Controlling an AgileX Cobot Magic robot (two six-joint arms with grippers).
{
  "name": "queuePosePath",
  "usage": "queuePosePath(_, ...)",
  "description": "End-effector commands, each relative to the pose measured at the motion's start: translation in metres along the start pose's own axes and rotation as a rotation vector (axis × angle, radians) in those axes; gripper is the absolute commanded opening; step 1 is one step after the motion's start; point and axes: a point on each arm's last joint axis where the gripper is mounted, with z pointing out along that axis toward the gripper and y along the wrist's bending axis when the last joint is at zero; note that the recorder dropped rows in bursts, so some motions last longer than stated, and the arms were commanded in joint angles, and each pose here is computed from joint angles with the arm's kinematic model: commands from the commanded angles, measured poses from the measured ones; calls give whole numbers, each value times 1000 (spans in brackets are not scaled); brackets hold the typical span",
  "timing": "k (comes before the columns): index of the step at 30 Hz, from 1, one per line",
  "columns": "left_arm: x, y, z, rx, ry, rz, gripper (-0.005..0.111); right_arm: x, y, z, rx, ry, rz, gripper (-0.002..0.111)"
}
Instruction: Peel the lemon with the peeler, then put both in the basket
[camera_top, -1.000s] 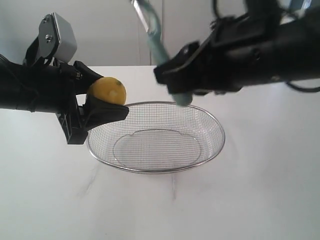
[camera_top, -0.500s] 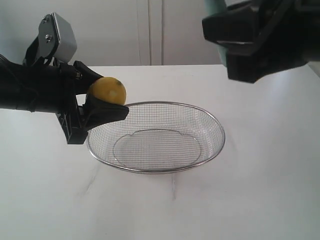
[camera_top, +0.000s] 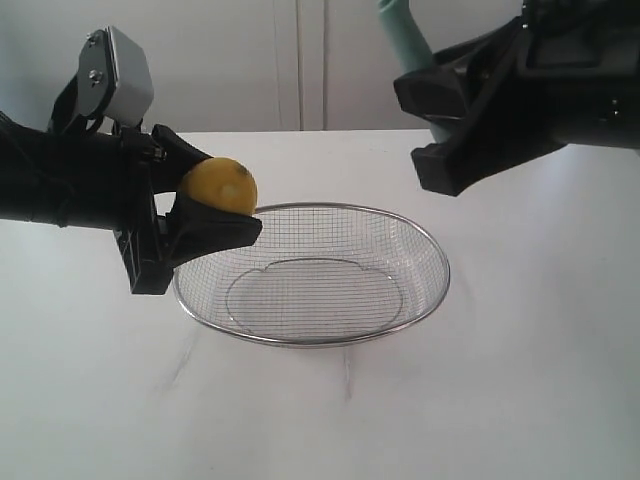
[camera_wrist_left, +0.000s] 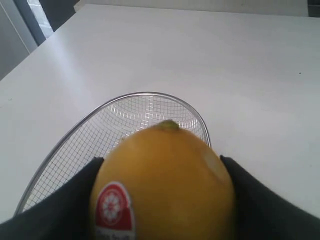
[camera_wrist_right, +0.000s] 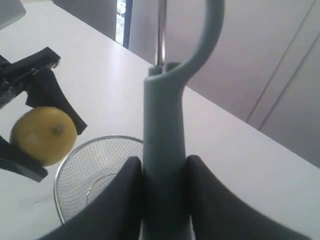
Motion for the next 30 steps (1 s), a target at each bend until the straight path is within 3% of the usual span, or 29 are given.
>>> queuePosePath(1,-4,-3,-2,18,-33,-17,0,-6,-5,0,52,-79,21,0)
queuePosePath(15,-4,-3,-2,17,-33,-17,0,-17,-39,4,259,-260,61,0)
queuePosePath(30,-5,-5,-2,37,-40,-35,0,30,-62,74,241,50,94,0)
